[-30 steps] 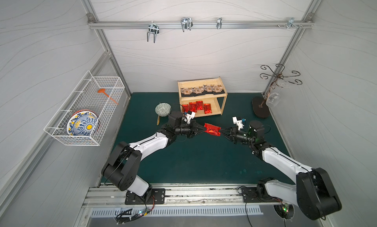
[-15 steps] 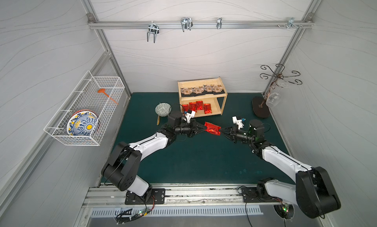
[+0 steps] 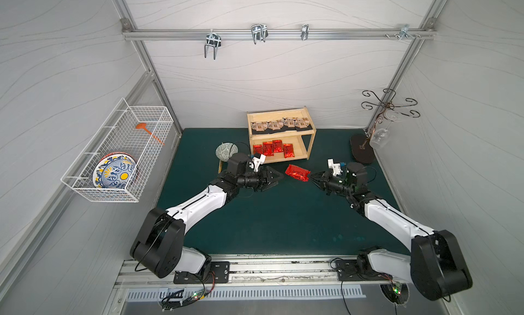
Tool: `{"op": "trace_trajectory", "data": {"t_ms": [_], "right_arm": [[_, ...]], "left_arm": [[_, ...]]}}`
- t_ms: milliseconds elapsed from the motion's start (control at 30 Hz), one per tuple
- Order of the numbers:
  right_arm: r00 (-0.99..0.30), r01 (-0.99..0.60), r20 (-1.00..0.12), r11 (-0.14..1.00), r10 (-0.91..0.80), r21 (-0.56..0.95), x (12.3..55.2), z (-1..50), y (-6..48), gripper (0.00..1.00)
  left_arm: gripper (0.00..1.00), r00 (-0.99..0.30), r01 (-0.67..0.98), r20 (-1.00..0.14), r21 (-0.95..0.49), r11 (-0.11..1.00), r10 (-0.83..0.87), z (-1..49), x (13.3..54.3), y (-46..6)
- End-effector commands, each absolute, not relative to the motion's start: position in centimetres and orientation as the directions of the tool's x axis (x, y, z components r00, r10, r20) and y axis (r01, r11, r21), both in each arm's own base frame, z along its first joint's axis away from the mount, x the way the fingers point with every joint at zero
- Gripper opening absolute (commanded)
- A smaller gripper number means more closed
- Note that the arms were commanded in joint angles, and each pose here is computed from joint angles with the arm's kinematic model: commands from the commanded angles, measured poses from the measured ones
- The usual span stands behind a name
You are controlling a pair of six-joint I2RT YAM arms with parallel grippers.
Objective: Place the tea bags on the shelf by color
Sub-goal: Pick up the tea bag from the center of the board, then place the tea bag on the shelf.
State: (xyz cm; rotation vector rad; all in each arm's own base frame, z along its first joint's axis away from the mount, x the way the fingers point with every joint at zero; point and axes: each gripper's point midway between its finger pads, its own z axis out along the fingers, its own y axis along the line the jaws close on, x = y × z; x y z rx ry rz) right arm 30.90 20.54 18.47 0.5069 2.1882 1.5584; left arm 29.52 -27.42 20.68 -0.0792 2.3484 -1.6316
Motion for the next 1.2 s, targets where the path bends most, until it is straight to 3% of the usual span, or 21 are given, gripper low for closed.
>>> {"op": "trace_trajectory", "data": {"t_ms": [0,133,200,467,900,1167], "right_arm": [[-0.694,0.129,-0.143,0.317,0.705,0.940,35.1,18.3,18.0,0.00],[-0.522,0.162,-0.223,0.352,0.823,0.922,38.5,18.0,16.9,0.00],[-0.502,0.147,-0.246,0.362,0.829,0.921,40.4,18.3,17.6,0.00],[-0.310,0.141,-0.325,0.382,0.893,0.913,46.0,18.1,19.3,0.00],[-0.148,0.180,-0.353,0.376,0.924,0.909,50.4,13.9,20.9,0.00],[-0.127,0.195,-0.328,0.347,0.936,0.917,52.0,11.3,21.5,0.00]], "left_arm": [[0.65,-0.943,0.127,-0.240,-0.901,0.415,-0.233,20.3,29.7,-24.8],[0.67,-0.938,0.104,-0.252,-0.861,0.497,-0.239,19.0,29.3,-22.5],[0.66,-0.939,0.085,-0.251,-0.831,0.550,-0.234,18.5,29.0,-21.8],[0.66,-0.949,0.063,-0.229,-0.811,0.582,-0.216,18.0,28.0,-20.9],[0.66,-0.944,0.050,-0.230,-0.807,0.588,-0.235,17.9,27.8,-20.4],[0.66,-0.943,0.046,-0.230,-0.805,0.592,-0.240,17.8,27.9,-20.2]]}}
